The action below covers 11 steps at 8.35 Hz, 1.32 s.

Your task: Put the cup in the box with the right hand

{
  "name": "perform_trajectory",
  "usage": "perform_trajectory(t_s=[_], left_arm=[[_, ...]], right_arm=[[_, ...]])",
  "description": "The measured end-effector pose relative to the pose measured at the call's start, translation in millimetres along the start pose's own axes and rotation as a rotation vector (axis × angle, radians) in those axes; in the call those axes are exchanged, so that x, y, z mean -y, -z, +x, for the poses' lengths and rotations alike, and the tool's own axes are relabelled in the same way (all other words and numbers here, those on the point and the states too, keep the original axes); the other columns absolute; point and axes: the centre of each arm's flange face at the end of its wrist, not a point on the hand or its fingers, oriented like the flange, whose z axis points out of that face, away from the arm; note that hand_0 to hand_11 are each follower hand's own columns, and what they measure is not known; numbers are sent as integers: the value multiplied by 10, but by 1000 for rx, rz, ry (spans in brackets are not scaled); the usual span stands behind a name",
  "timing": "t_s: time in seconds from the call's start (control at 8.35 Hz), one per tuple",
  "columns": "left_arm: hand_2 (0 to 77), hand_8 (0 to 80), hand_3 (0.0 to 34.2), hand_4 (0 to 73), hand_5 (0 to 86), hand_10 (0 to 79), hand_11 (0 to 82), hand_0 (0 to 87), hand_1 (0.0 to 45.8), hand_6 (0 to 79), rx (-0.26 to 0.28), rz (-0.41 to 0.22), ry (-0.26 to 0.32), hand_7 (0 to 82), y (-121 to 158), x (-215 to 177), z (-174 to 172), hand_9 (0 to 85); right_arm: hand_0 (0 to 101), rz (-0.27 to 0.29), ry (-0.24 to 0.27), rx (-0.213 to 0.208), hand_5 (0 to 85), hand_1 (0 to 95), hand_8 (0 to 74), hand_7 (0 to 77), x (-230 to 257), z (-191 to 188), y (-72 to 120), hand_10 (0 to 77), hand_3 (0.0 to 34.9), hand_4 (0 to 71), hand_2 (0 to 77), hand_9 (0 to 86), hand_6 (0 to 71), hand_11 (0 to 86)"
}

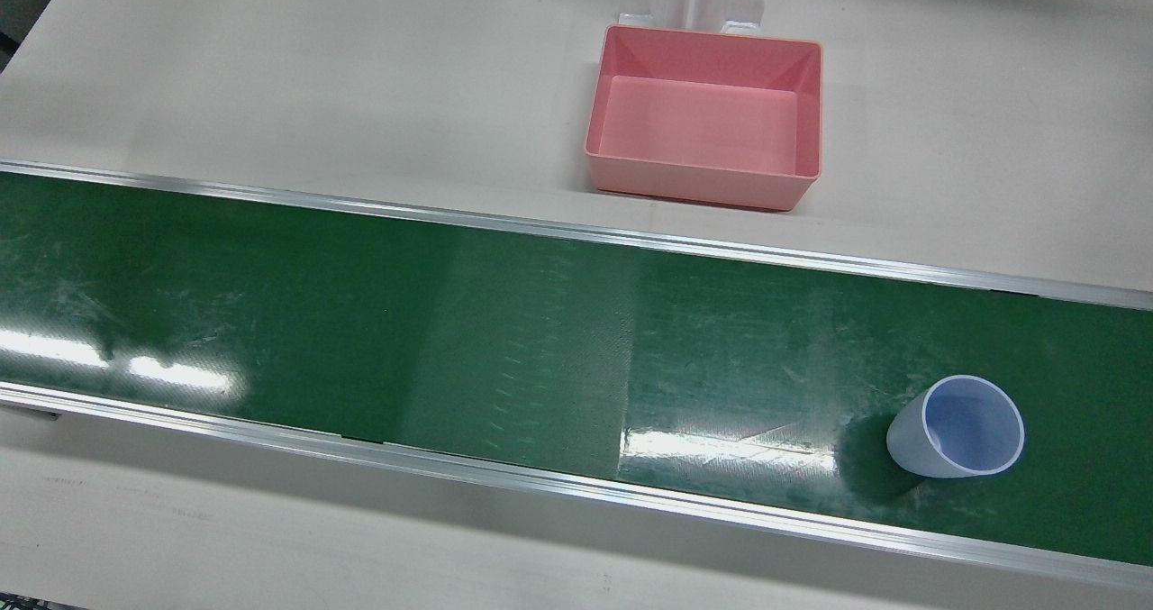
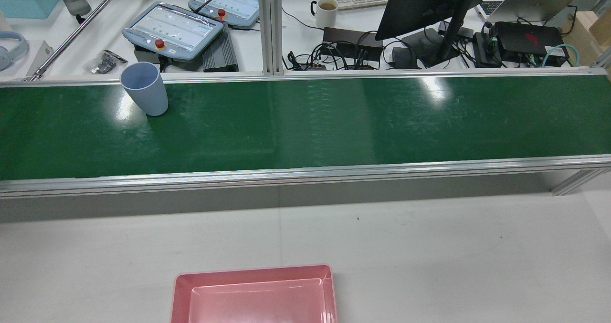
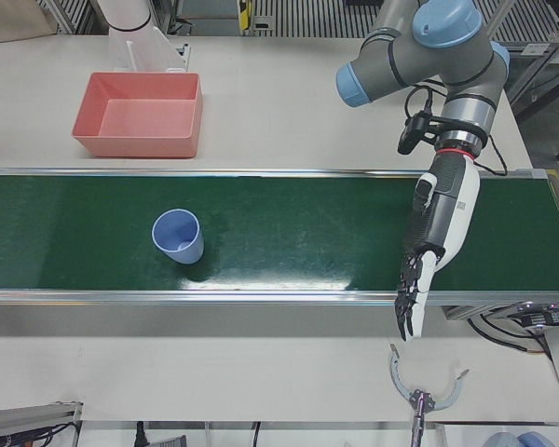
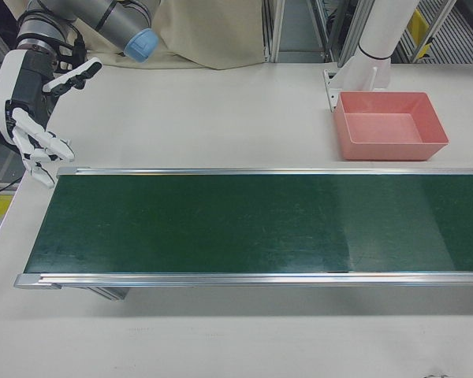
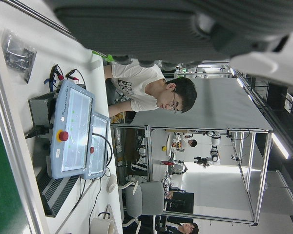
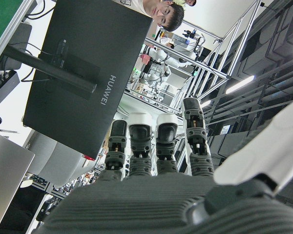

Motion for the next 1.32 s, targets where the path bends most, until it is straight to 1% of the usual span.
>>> perform_trajectory(t_s=[0.12,0.24,0.36,0.48,0.6,0.72,0.84,0.96,1.08,1.2,1.32], left_arm=[[5,0,0,0,0,0,0,0,5,0,0,1,0,0,-1,4,0,0],[5,0,0,0,0,0,0,0,5,0,0,1,0,0,-1,6,0,0],[5,0,0,0,0,0,0,0,5,0,0,1,0,0,-2,10,1,0],[5,0,0,0,0,0,0,0,5,0,0,1,0,0,-3,10,1,0],[5,0,0,0,0,0,0,0,5,0,0,2,0,0,-2,10,1,0],[5,0,0,0,0,0,0,0,5,0,0,1,0,0,-2,7,1,0],[5,0,0,0,0,0,0,0,5,0,1,1,0,0,-3,5,-3,0],[5,0,0,0,0,0,0,0,5,0,1,1,0,0,-3,3,-2,0],[5,0,0,0,0,0,0,0,5,0,1,0,0,0,-2,-5,-2,0],[5,0,0,0,0,0,0,0,5,0,0,-1,0,0,-1,-12,0,0],[5,0,0,0,0,0,0,0,5,0,-1,-1,0,0,0,-14,1,0]], right_arm=[[311,-4,0,0,49,5,415,698,-20,-1,-9,142,0,185,33,687,289,196],[369,-1,0,-1,49,11,404,698,-12,0,-2,109,0,262,16,638,289,180],[382,3,-1,-1,49,11,404,698,7,4,11,136,0,289,16,649,289,191],[382,10,-2,-1,49,11,404,698,38,6,29,136,0,289,16,649,289,191],[436,15,-3,-2,49,11,404,698,65,12,41,136,0,300,16,649,289,202],[436,18,-3,-1,49,11,404,698,78,12,47,147,0,300,16,671,289,224],[443,12,0,-2,49,11,431,698,57,18,15,147,0,305,16,698,289,224],[443,4,2,-2,49,11,431,698,13,64,-50,169,0,305,16,698,289,240],[418,-5,4,-3,49,5,442,698,-36,107,-102,169,0,344,16,698,300,240],[399,-15,6,-1,44,5,458,698,-91,132,-148,180,0,415,16,704,327,251],[398,-35,7,4,38,5,458,698,-196,173,-266,158,0,333,16,704,316,251]])
